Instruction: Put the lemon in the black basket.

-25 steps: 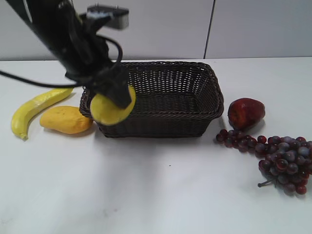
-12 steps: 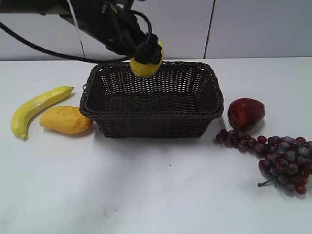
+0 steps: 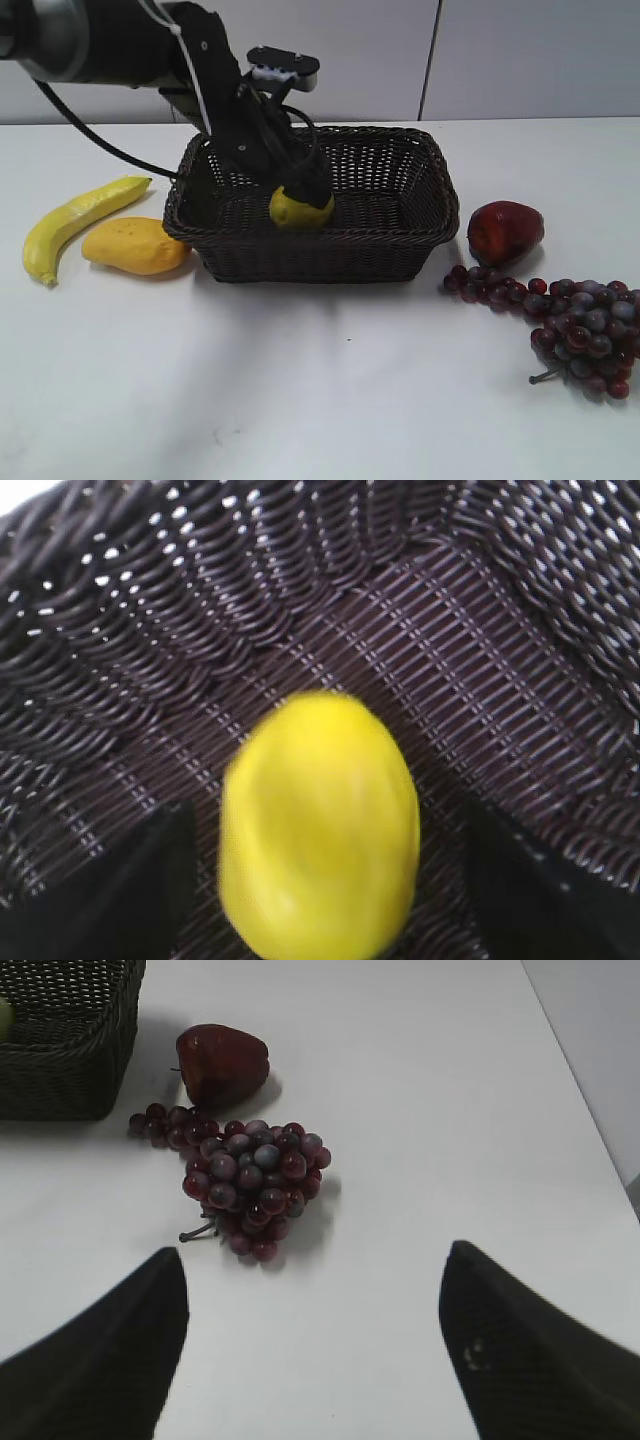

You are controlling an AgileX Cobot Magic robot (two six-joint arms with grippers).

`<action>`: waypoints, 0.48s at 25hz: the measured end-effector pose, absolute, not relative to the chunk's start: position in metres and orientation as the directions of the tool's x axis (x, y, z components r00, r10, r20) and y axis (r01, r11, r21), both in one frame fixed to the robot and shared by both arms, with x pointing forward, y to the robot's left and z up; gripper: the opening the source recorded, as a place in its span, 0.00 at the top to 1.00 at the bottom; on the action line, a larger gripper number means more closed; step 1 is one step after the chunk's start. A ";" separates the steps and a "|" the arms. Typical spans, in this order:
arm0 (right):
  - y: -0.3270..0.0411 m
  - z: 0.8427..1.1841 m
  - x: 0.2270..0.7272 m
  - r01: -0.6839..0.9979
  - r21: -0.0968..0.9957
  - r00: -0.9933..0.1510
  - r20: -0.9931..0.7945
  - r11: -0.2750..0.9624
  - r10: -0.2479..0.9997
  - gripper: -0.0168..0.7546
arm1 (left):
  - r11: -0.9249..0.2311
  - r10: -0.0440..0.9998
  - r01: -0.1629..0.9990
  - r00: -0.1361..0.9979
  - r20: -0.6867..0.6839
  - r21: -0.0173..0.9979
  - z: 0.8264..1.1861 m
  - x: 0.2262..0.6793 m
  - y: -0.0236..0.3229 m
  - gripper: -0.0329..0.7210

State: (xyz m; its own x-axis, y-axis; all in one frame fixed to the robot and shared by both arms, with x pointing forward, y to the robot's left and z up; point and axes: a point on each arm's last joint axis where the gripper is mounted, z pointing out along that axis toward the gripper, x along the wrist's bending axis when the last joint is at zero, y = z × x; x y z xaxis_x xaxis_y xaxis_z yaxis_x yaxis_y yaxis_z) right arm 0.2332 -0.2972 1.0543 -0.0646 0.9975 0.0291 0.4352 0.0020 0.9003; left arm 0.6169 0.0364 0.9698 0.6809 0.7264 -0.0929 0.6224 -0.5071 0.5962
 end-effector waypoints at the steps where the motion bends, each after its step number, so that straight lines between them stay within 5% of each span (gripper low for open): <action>1: -0.297 1.054 0.233 0.435 0.900 -0.065 0.029 0.002 0.997 0.21 | -0.509 0.722 0.622 0.685 -0.098 0.595 0.978 0.618 0.037 0.12; 7: -0.297 1.054 0.233 0.435 0.900 -0.065 0.029 0.002 0.997 0.21 | -0.513 0.706 0.623 0.698 -0.123 0.591 1.055 0.629 0.052 0.19; 12: -0.297 1.054 0.233 0.435 0.900 -0.065 0.029 0.002 0.997 0.21 | -0.480 0.823 0.736 0.566 -0.046 0.477 1.097 0.642 0.107 0.23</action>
State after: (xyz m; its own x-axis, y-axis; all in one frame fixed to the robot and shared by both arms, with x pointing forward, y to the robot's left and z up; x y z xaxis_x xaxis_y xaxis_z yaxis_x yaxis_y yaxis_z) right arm 0.2332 -0.2972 1.0543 -0.0646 0.9975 0.0291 0.4352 0.0020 0.9003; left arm 0.6424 0.1066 1.0974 0.5662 0.8230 -0.0461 0.7365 -0.4800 0.4767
